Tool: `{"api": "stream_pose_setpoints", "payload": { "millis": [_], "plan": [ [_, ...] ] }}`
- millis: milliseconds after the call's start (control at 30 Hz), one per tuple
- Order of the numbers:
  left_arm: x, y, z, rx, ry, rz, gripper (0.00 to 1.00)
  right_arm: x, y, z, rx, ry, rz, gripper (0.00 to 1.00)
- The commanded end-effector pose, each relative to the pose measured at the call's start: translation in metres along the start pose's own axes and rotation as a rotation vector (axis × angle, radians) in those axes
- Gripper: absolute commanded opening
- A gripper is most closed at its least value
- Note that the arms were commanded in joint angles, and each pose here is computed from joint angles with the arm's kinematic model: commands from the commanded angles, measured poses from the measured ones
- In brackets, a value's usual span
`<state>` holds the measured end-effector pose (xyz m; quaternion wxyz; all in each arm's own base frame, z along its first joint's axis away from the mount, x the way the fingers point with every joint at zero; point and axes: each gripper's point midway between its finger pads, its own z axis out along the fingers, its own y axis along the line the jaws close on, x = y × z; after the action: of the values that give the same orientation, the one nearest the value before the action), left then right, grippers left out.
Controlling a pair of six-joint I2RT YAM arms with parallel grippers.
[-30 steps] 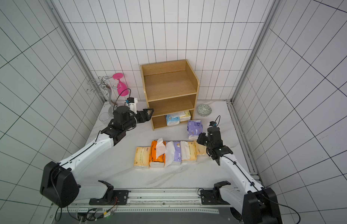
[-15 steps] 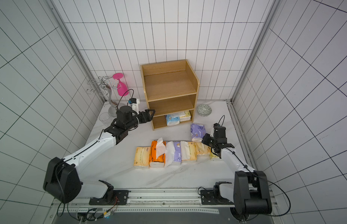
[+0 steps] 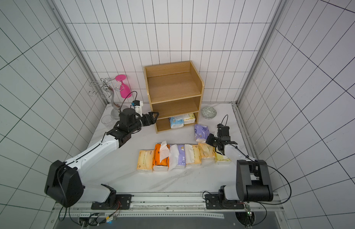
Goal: Remove the tissue boxes from the shelf
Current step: Place the box of tissues at the center of the board.
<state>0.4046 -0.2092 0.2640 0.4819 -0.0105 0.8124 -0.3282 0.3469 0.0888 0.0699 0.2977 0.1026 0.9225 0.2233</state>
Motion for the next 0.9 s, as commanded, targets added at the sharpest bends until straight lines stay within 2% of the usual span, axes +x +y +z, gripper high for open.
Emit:
{"api": "stream_pose_setpoints", "payload": {
  "millis": [0, 133, 233, 333, 367, 433, 500, 700, 867],
  "plan": [
    [0.003, 0.000, 0.003, 0.012, 0.000, 0.011, 0.89, -0.010, 0.002, 0.001, -0.015, -0.024, -0.003, 0.19],
    [0.003, 0.000, 0.002, 0.012, -0.001, 0.012, 0.89, -0.001, -0.001, -0.003, -0.014, -0.014, 0.012, 0.30],
    [0.002, -0.001, 0.000, 0.013, -0.005, 0.014, 0.90, 0.009, -0.005, -0.013, 0.002, -0.022, 0.029, 0.27],
    [0.001, -0.002, -0.001, 0.015, -0.009, 0.014, 0.90, 0.017, -0.012, -0.024, 0.033, -0.040, 0.034, 0.29],
    [0.001, -0.003, -0.001, 0.018, -0.008, 0.014, 0.90, 0.018, -0.014, -0.027, 0.044, -0.044, 0.030, 0.32],
    [0.000, -0.004, -0.002, 0.021, -0.009, 0.011, 0.90, 0.018, -0.015, -0.035, 0.060, -0.052, 0.020, 0.50],
    [0.000, -0.005, -0.005, 0.024, -0.010, 0.012, 0.90, 0.014, -0.011, -0.043, 0.058, -0.068, 0.011, 0.58],
    [-0.003, -0.002, -0.008, 0.006, -0.028, 0.021, 0.91, -0.012, 0.027, -0.067, -0.028, -0.131, -0.015, 0.60],
    [-0.006, 0.003, -0.001, 0.018, -0.020, -0.011, 0.92, -0.014, 0.062, -0.055, -0.041, -0.115, -0.097, 0.57]
  ]
}}
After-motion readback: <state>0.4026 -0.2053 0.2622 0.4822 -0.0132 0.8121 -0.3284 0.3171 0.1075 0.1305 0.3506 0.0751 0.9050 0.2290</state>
